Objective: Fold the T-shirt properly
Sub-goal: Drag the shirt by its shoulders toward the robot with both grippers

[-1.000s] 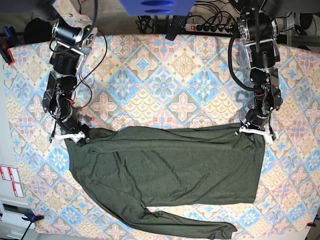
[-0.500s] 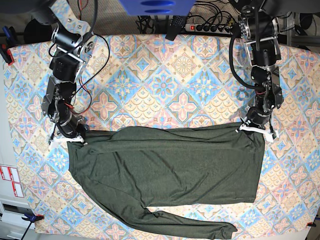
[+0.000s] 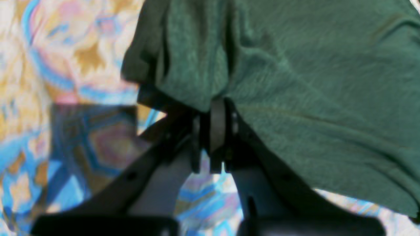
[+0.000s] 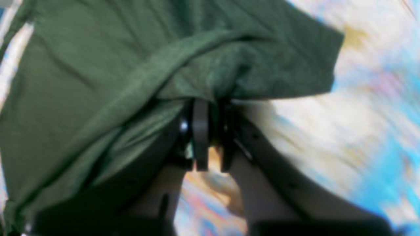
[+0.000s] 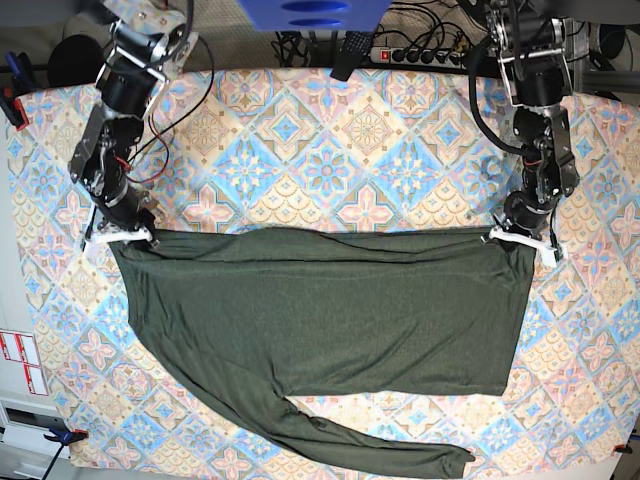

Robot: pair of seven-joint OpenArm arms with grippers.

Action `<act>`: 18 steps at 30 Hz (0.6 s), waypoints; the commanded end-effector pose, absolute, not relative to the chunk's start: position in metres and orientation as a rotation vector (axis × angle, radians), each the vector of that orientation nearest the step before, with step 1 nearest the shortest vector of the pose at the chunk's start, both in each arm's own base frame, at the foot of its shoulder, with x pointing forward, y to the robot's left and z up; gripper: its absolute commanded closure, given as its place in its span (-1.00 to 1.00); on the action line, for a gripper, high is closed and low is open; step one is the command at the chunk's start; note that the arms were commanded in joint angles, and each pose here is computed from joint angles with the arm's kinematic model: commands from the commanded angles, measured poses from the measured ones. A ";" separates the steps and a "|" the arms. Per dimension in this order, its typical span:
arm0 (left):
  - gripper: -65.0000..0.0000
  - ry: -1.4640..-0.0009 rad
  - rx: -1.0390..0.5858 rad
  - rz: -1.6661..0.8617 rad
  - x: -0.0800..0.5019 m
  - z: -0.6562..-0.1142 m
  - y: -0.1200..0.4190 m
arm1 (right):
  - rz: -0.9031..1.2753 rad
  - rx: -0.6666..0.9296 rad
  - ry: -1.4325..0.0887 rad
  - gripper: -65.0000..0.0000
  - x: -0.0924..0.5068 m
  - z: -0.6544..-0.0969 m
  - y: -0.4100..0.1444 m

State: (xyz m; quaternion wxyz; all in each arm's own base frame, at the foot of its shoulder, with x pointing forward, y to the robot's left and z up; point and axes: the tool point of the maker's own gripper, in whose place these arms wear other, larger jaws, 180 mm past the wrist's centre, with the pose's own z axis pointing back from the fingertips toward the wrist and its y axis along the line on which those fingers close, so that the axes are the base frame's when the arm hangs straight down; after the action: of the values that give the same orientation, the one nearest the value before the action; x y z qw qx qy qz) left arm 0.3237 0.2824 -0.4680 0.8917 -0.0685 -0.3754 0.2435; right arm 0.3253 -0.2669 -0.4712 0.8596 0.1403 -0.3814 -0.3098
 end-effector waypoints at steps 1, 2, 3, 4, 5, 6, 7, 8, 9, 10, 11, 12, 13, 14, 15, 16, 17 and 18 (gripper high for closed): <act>1.00 -0.826 -0.098 0.490 0.330 -0.452 0.301 | -0.649 0.262 -0.885 0.89 0.336 -0.450 -0.285; 1.00 -0.819 -0.092 0.486 0.324 -0.454 0.303 | -0.645 0.252 -0.882 0.89 0.330 -0.451 -0.287; 1.00 -0.822 -0.088 0.478 0.320 -0.453 0.303 | -0.641 0.242 -0.879 0.89 0.325 -0.452 -0.289; 1.00 -0.822 -0.084 0.472 0.317 -0.452 0.303 | -0.638 0.235 -0.879 0.89 0.321 -0.452 -0.290; 1.00 -0.821 -0.080 0.465 0.313 -0.452 0.303 | -0.633 0.229 -0.880 0.89 0.318 -0.452 -0.291; 1.00 -0.821 -0.077 0.458 0.309 -0.452 0.302 | -0.627 0.221 -0.880 0.89 0.314 -0.452 -0.292; 1.00 -0.816 -0.074 0.452 0.303 -0.453 0.302 | -0.621 0.214 -0.879 0.89 0.310 -0.452 -0.293; 1.00 -0.813 -0.072 0.446 0.299 -0.453 0.301 | -0.616 0.204 -0.880 0.89 0.306 -0.451 -0.294; 1.00 -0.809 -0.070 0.439 0.294 -0.453 0.300 | -0.610 0.195 -0.881 0.89 0.302 -0.450 -0.296; 1.00 -0.804 -0.067 0.433 0.288 -0.454 0.299 | -0.605 0.188 -0.883 0.89 0.299 -0.449 -0.297; 1.00 -0.800 -0.064 0.426 0.283 -0.454 0.299 | -0.602 0.181 -0.881 0.89 0.295 -0.449 -0.298; 1.00 -0.796 -0.061 0.420 0.278 -0.455 0.298 | -0.599 0.175 -0.869 0.89 0.288 -0.452 -0.298; 1.00 -0.794 -0.060 0.413 0.272 -0.455 0.296 | -0.597 0.168 -0.858 0.89 0.281 -0.455 -0.298; 1.00 -0.788 -0.057 0.406 0.266 -0.455 0.295 | -0.595 0.162 -0.849 0.89 0.275 -0.458 -0.299; 1.00 -0.783 -0.055 0.401 0.261 -0.456 0.294 | -0.594 0.157 -0.838 0.89 0.270 -0.460 -0.299; 1.00 -0.779 -0.055 0.397 0.257 -0.457 0.293 | -0.593 0.152 -0.831 0.89 0.265 -0.462 -0.299; 1.00 -0.774 -0.052 0.395 0.253 -0.457 0.293 | -0.590 0.147 -0.823 0.89 0.260 -0.464 -0.299; 1.00 -0.768 -0.050 0.392 0.248 -0.458 0.293 | -0.587 0.146 -0.815 0.89 0.257 -0.464 -0.299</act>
State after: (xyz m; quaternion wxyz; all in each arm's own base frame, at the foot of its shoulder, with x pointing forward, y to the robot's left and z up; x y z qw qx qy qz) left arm 0.2420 0.2790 -0.4686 0.9138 -0.0445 -0.3551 0.1921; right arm 0.2496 -0.2830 -0.4762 0.8806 0.0890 -0.3709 -0.2813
